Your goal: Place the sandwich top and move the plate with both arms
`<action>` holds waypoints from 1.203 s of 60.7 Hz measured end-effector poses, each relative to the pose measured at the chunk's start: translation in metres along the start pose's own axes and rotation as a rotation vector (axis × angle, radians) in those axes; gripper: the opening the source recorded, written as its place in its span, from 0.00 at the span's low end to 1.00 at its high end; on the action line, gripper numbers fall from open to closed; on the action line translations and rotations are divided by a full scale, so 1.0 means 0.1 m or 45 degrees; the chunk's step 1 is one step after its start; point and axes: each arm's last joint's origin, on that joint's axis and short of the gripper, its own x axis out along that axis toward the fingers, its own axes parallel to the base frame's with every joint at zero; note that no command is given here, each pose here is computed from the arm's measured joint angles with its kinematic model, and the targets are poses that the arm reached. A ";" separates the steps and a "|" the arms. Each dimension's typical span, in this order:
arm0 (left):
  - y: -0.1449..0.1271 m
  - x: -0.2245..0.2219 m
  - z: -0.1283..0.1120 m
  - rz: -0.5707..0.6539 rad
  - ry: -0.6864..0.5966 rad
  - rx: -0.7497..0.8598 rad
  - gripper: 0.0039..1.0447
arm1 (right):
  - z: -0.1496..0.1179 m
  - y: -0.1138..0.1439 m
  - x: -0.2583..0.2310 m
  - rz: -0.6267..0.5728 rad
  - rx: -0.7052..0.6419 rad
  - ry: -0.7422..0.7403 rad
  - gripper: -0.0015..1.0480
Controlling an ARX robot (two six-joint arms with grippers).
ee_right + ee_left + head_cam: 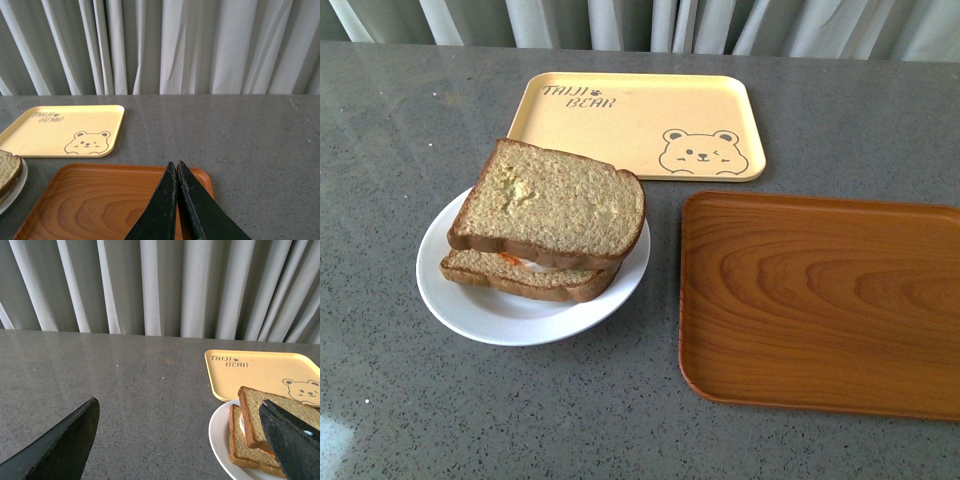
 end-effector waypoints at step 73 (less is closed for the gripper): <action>0.26 1.06 -0.22 -0.377 0.568 -0.632 0.92 | 0.00 0.00 0.00 0.002 -0.002 -0.001 0.91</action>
